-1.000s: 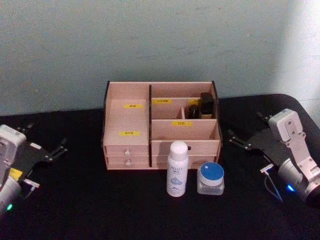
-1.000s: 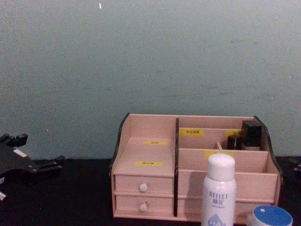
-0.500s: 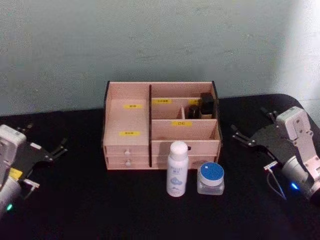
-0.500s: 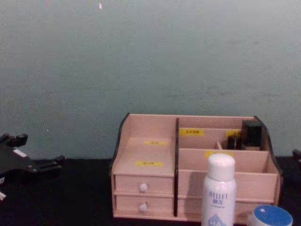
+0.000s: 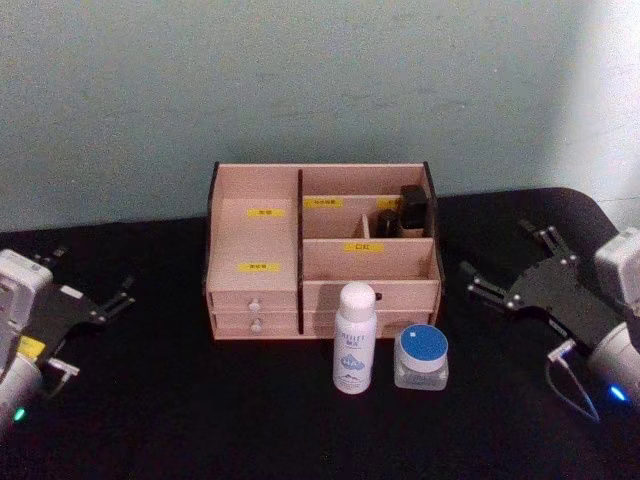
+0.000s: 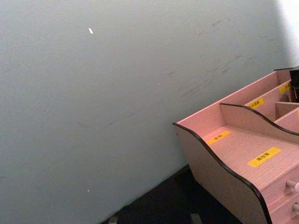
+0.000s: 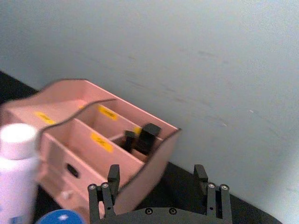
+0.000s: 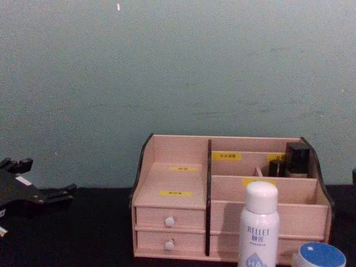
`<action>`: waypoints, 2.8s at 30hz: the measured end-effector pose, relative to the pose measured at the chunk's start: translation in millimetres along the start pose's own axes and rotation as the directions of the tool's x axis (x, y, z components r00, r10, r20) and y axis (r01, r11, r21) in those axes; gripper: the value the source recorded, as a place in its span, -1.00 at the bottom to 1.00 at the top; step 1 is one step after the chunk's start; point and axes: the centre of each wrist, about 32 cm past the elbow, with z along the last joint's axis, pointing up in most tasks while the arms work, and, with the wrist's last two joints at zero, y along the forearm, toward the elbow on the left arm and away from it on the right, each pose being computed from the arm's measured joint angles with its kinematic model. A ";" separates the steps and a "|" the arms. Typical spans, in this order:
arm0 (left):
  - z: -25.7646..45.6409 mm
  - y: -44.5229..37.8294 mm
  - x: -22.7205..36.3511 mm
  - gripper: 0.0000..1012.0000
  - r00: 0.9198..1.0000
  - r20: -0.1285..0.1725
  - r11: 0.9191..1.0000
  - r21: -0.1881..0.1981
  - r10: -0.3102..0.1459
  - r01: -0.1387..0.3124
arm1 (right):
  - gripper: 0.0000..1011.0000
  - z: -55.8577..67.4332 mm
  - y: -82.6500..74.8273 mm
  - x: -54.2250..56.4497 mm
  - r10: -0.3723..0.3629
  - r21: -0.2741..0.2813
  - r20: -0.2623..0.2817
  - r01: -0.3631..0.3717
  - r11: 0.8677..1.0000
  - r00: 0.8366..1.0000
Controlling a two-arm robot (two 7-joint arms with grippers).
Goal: Pick up the facial cleanser and watermelon frost from the table and place them into the tiered storage box.
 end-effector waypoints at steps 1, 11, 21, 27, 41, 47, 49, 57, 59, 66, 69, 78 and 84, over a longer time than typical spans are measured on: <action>0.0 0.0 0.0 0.98 1.000 0.000 1.000 0.000 0.000 0.000 | 0.98 0.9 -1.9 -0.1 0.012 0.006 -0.001 -0.012 1.000 1.000; 0.0 0.0 0.0 0.98 1.000 0.000 1.000 0.000 0.000 0.000 | 0.98 4.3 -17.8 -6.6 0.187 0.028 -0.028 -0.187 0.982 0.982; 0.0 0.0 0.0 0.98 1.000 0.000 1.000 0.000 0.000 0.000 | 0.98 0.5 -14.5 -16.5 0.321 0.035 -0.083 -0.319 0.947 0.943; 0.0 0.0 0.0 0.98 1.000 0.000 1.000 0.000 0.000 0.000 | 0.98 -3.6 -5.1 -20.4 0.369 0.033 -0.123 -0.368 0.929 0.921; 0.0 0.0 0.0 0.98 1.000 0.000 1.000 0.000 0.000 0.000 | 0.98 -12.3 18.6 -31.5 0.431 0.031 -0.221 -0.436 0.900 0.875; 0.0 0.0 0.0 0.98 1.000 0.000 1.000 0.000 0.000 0.000 | 0.98 -14.5 28.2 -35.1 0.435 0.026 -0.252 -0.443 0.896 0.864; 0.0 0.0 0.0 0.98 1.000 0.000 1.000 0.000 0.000 0.000 | 0.98 -14.9 31.5 -36.6 0.436 0.025 -0.260 -0.446 0.895 0.861; 0.0 0.0 0.0 0.98 1.000 0.000 1.000 0.000 0.000 0.000 | 0.98 -17.1 45.0 -41.5 0.439 0.019 -0.277 -0.452 0.892 0.855; 0.0 0.0 0.0 0.98 1.000 0.000 1.000 0.000 0.000 0.000 | 0.98 -17.5 48.6 -42.6 0.440 0.016 -0.276 -0.454 0.891 0.854; 0.0 0.0 0.0 0.98 1.000 0.000 1.000 0.000 0.000 0.000 | 0.98 -18.4 57.2 -45.4 0.442 0.005 -0.278 -0.458 0.889 0.853; 0.0 0.0 0.0 0.98 1.000 0.000 1.000 0.000 0.000 0.000 | 0.98 -19.5 61.3 -46.9 0.440 -0.002 -0.281 -0.459 0.888 0.853; 0.0 0.0 0.0 0.98 1.000 0.000 1.000 0.000 0.000 0.000 | 0.98 -21.9 66.4 -49.6 0.434 -0.019 -0.288 -0.458 0.889 0.854; 0.0 0.0 0.0 0.98 1.000 0.000 1.000 0.000 0.000 0.000 | 0.98 -21.5 67.5 -50.7 0.425 -0.029 -0.291 -0.452 0.892 0.857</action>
